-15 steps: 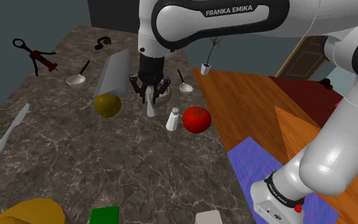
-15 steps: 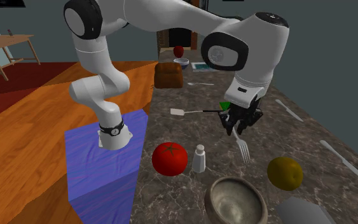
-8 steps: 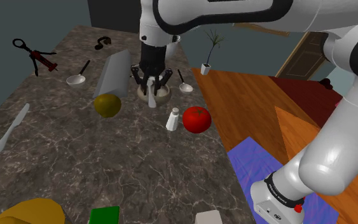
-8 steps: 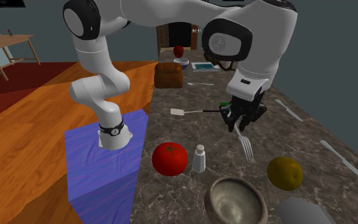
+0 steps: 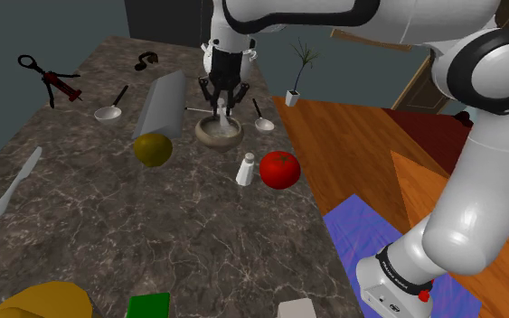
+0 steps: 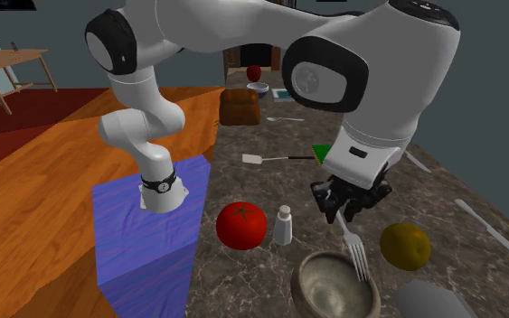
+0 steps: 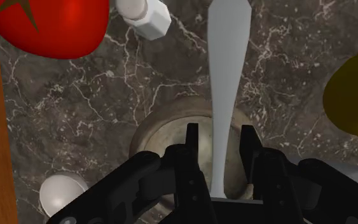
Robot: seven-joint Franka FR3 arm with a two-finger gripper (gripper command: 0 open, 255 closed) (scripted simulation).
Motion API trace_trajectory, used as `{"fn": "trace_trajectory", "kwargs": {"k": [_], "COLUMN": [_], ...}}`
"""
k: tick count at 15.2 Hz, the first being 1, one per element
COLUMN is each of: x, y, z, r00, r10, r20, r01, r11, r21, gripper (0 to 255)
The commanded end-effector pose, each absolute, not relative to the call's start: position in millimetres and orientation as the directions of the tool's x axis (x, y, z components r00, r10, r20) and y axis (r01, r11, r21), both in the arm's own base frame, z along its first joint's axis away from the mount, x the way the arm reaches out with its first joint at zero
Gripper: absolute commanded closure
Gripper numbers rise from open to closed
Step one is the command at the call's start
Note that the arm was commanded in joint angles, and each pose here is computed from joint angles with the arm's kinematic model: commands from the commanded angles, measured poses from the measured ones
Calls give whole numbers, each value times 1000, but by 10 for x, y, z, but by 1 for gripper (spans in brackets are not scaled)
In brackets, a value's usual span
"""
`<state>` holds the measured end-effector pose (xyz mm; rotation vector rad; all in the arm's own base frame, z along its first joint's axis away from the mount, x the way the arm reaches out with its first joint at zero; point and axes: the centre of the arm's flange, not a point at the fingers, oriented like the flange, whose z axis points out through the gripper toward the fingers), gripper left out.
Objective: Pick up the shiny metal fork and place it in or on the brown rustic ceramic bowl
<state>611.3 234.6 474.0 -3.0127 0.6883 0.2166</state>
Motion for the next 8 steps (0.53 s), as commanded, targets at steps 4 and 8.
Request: {"fn": "trace_trajectory", "kwargs": {"k": [4, 8], "x": [6540, 6539], "y": [1911, 1911], "z": [4671, 4460], "r00": [892, 892], "r10": [-428, -428], "r20": [-145, -145], "r01": [-434, -434], "r11": [-901, -901], "r21": [-12, -12], "gripper": [255, 255]}}
